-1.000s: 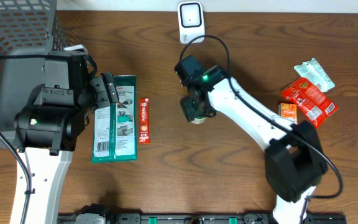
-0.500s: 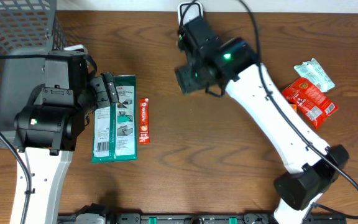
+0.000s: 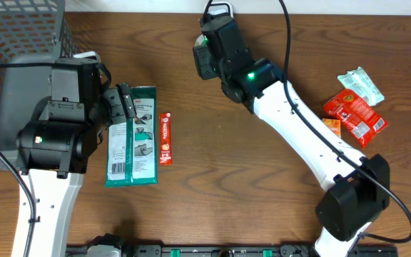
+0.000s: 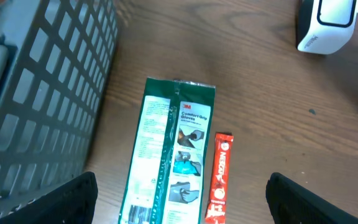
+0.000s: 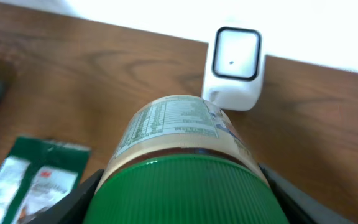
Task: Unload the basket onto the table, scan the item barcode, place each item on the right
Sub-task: 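Lift the Knorr jar and hold it at the scanner window, then carry the jar right and set it down beside the red bag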
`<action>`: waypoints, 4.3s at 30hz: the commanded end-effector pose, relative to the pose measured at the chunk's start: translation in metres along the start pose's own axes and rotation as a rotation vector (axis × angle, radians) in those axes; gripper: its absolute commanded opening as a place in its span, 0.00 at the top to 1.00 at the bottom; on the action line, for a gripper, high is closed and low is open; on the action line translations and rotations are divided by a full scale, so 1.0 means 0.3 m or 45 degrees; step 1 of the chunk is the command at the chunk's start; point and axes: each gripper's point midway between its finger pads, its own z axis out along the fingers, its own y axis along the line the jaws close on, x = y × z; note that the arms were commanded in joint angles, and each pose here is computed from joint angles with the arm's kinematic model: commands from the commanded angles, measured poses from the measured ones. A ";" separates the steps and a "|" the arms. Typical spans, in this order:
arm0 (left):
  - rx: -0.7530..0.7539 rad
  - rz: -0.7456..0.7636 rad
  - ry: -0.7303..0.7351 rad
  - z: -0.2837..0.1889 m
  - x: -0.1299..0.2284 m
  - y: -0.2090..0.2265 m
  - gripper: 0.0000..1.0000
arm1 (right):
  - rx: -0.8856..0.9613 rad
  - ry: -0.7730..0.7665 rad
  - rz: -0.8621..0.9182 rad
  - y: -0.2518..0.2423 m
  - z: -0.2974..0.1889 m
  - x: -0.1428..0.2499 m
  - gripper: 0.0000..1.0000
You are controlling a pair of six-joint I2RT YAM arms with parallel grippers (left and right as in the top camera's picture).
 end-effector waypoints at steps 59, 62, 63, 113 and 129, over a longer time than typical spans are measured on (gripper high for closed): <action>-0.012 -0.014 -0.008 -0.001 -0.007 0.006 0.13 | 0.089 -0.600 0.225 -0.312 0.629 -0.197 0.98; -0.012 -0.014 -0.008 -0.001 -0.007 0.006 0.13 | 0.093 -0.595 0.226 -0.320 0.631 -0.194 0.97; -0.012 -0.014 -0.008 -0.001 -0.007 0.006 0.13 | 0.093 -0.596 0.226 -0.320 0.630 -0.195 0.98; -0.012 -0.014 -0.008 -0.001 -0.007 0.006 0.13 | 0.272 0.996 0.286 -0.579 -0.135 0.690 0.95; -0.012 -0.014 -0.008 -0.001 -0.007 0.006 0.13 | 0.556 0.742 0.464 -0.969 -0.046 0.828 0.62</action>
